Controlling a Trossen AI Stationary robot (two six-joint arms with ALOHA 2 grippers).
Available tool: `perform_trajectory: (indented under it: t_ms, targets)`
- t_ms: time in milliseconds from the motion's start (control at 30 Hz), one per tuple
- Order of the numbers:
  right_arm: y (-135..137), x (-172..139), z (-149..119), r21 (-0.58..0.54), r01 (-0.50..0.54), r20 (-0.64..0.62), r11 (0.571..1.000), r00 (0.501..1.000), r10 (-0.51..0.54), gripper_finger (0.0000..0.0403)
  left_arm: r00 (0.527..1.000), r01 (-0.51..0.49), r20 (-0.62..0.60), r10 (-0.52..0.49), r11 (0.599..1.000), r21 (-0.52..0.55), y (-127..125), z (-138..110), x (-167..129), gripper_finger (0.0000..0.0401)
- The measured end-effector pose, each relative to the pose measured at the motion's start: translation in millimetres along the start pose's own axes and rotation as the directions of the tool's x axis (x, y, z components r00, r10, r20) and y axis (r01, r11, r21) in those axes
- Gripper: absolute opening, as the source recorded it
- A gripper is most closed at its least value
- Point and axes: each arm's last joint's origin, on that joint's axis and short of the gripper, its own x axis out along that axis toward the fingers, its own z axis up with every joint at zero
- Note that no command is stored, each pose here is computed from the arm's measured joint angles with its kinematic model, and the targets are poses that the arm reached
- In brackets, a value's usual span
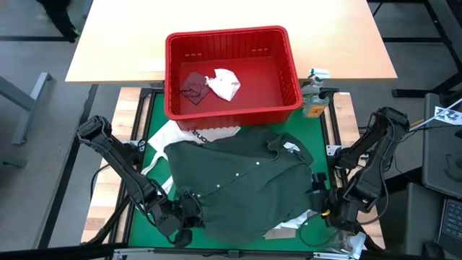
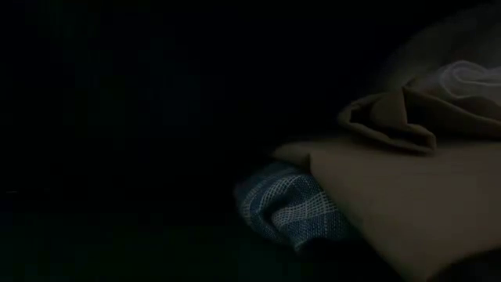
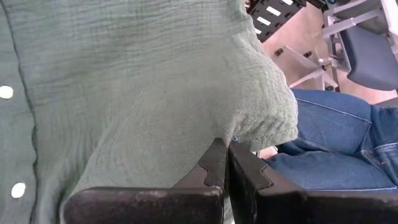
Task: Fold Laundry from Bin
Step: Fold the green shirt
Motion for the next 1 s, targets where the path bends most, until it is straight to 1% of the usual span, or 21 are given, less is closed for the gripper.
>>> perform_trajectory:
  t_ms: [133, 233, 333, 400, 500, 600, 667, 700, 733, 767, 867, 933, 1000]
  targets:
    - [8, 12, -1, -0.018, -0.008, -0.075, 1.0, 0.997, 0.006, 0.0285, 1.0, 0.0, 0.0, 0.0, 1.0, 0.0, 0, 0, 0, 0.0]
    - [12, 20, -1, -0.032, 0.015, -0.104, 0.999, 0.994, -0.018, 0.0283, 1.0, 0.0, 0.0, 0.0, 1.0, 0.0, 0, 0, 0, 0.0]
    - [14, 26, -2, -0.048, 0.043, -0.13, 0.998, 0.99, -0.049, 0.0266, 1.0, 0.0, 0.0, 0.0, 1.0, 0.0, 0, 0, 0, 0.0]
    - [14, 29, -4, -0.063, 0.066, -0.154, 0.996, 0.985, -0.075, 0.0242, 1.0, 0.003, 0.002, -0.003, 1.0, -0.002, 0, 0, 0, 0.0]
    - [12, 28, -6, -0.082, 0.085, -0.177, 0.993, 0.979, -0.098, 0.0186, 1.0, 0.019, 0.013, -0.019, 1.0, -0.008, -2, 1, 0, 0.0]
    - [11, 28, -7, -0.131, 0.064, -0.196, 0.989, 0.977, -0.089, 0.0108, 0.999, 0.037, 0.009, -0.037, 0.999, -0.024, -3, 2, 0, 0.0]
    - [11, 26, -7, -0.165, 0.038, -0.221, 0.986, 0.972, -0.074, 0.0048, 0.999, 0.045, 0.001, -0.045, 0.997, -0.061, -4, 1, 0, 0.0]
    - [12, 23, -6, -0.176, 0.028, -0.23, 0.984, 0.971, -0.068, 0.0025, 0.999, 0.05, -0.007, -0.05, 0.995, -0.082, -4, 1, 0, 0.0]
    - [12, 20, -4, -0.179, 0.009, -0.24, 0.984, 0.969, -0.052, 0.0015, 0.998, 0.057, -0.02, -0.059, 0.993, -0.105, -4, 0, 0, 0.0]
    - [13, 15, -1, -0.186, -0.014, -0.251, 0.982, 0.967, -0.034, 0.0016, 0.997, 0.066, -0.034, -0.071, 0.988, -0.137, -5, 0, 0, 0.0]
    - [14, -3, 9, -0.2, -0.059, -0.274, 0.978, 0.962, 0.002, 0.003, 0.989, 0.107, -0.079, -0.128, 0.966, -0.236, -8, -1, -1, 0.0]
    - [14, -18, 16, -0.196, -0.071, -0.271, 0.978, 0.962, 0.015, 0.0026, 0.984, 0.127, -0.086, -0.155, 0.953, -0.274, -11, -2, -2, 0.0]
    - [12, -32, 23, -0.194, -0.076, -0.263, 0.978, 0.964, 0.022, 0.0013, 0.981, 0.144, -0.085, -0.175, 0.948, -0.286, -14, -4, -3, 0.0]
